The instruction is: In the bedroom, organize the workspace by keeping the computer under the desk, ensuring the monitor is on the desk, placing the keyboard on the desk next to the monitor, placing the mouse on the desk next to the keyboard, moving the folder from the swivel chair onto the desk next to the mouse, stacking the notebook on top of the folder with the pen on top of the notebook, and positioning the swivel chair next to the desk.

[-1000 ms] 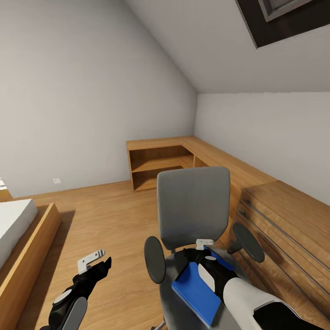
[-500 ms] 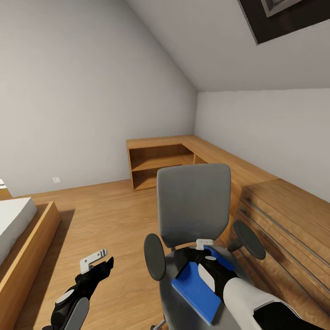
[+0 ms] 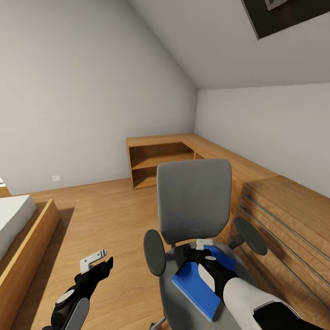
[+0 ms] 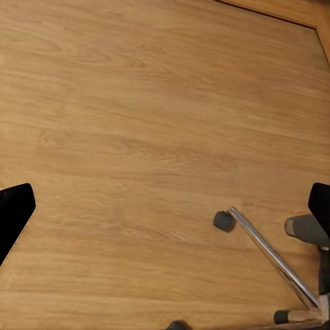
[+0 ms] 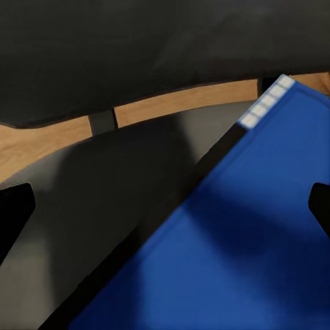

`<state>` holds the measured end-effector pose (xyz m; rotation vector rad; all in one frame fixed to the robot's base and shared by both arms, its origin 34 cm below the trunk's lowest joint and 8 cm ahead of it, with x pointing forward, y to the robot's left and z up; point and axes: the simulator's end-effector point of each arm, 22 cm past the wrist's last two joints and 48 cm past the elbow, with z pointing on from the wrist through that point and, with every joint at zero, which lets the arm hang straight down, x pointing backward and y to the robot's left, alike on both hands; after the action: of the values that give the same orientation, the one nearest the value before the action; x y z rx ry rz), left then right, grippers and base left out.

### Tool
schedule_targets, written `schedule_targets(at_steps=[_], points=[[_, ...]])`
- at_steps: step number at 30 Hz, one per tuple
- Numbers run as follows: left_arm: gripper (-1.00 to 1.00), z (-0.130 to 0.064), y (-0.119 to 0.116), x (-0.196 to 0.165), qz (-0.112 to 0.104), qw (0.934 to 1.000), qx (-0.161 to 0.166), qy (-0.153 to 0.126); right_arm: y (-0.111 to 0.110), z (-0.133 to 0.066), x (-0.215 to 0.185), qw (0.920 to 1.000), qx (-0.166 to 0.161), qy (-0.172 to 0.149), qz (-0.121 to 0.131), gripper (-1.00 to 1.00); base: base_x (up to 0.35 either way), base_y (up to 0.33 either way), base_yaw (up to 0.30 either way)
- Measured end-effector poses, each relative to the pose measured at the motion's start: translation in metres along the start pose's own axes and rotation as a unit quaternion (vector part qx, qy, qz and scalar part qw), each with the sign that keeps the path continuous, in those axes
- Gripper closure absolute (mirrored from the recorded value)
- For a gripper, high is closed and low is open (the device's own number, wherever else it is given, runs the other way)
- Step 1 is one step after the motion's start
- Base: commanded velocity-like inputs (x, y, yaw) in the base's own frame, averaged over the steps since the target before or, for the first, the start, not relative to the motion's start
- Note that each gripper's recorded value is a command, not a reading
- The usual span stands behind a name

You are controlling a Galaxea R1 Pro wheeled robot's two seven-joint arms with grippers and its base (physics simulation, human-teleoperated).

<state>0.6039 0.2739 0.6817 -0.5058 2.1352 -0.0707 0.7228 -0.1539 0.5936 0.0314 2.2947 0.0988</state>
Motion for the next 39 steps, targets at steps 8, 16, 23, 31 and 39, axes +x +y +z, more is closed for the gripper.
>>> schedule_targets(at_steps=[8, 16, 23, 31, 39], points=[[-1.00, 0.007, 0.004, 0.012, 0.004, 1.0000, -0.001, -0.002, -0.001, 0.009, 0.013, 1.0000, 0.000, 0.000, 0.000, -1.00, 0.000, 0.000, 0.000], [-1.00, 0.015, 0.008, 0.026, 0.004, 1.0000, -0.001, -0.002, -0.002, 0.017, 0.026, 1.0000, 0.000, 0.000, 0.000, -1.00, 0.000, 0.000, 0.000], [-1.00, 0.021, 0.012, 0.038, 0.004, 1.0000, -0.001, -0.002, -0.003, 0.025, 0.037, 1.0000, -0.001, -0.001, -0.003, -1.00, 0.000, 0.000, 0.000], [-1.00, 0.022, 0.012, 0.040, 0.004, 1.0000, -0.001, -0.002, -0.003, 0.026, 0.037, 1.0000, -0.001, -0.003, -0.008, -1.00, 0.000, 0.000, 0.000], [-1.00, 0.022, 0.012, 0.040, 0.005, 1.0000, 0.000, 0.000, -0.003, 0.026, 0.037, 1.0000, -0.001, -0.003, -0.008, -1.00, 0.000, 0.000, 0.000]])
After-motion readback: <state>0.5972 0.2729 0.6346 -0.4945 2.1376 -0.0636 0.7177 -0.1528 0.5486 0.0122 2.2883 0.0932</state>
